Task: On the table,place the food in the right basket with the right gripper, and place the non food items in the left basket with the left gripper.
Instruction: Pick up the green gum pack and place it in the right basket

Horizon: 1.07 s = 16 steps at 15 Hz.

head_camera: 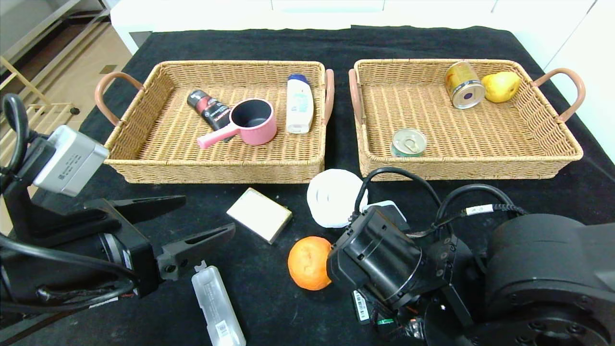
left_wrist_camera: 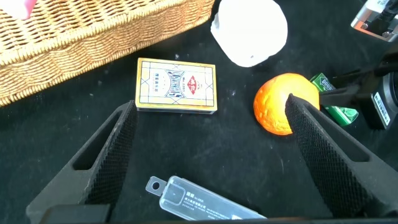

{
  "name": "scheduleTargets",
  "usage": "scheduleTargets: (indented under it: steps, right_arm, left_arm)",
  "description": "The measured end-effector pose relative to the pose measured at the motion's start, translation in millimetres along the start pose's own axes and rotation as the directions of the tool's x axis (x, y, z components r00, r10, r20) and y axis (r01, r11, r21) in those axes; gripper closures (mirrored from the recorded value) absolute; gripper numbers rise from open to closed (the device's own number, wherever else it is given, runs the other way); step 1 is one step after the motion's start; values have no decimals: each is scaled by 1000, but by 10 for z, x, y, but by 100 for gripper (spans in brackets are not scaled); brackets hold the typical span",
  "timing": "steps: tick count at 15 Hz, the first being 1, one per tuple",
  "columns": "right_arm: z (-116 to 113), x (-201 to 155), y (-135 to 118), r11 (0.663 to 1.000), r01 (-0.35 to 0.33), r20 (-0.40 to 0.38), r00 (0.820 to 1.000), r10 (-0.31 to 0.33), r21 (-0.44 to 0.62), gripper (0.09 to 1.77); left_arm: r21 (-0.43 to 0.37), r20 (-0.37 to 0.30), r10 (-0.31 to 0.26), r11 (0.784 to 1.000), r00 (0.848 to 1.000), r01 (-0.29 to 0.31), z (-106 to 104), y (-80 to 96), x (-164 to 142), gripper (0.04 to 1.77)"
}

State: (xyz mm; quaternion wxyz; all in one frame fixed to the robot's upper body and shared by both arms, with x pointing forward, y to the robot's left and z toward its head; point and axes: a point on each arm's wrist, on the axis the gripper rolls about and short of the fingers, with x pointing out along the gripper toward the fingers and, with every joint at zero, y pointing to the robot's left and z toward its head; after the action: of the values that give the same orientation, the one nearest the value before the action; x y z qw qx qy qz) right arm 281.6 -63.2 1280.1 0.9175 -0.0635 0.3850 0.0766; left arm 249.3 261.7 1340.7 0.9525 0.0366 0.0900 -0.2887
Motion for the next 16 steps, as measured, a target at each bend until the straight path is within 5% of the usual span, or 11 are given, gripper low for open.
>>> scheduleTargets:
  steps: [9,16]
  right_arm:
    - [30,-98,-59,1000,-1,8,1000,1,5,127]
    - [275,-448,-380,1000,-13,89,996,12,1,127]
  left_arm:
    - [3,-3,0,1000,1000,0,-4,1,8,9]
    - [2,-5,-2,1000,1000,2,-10,0,10,9]
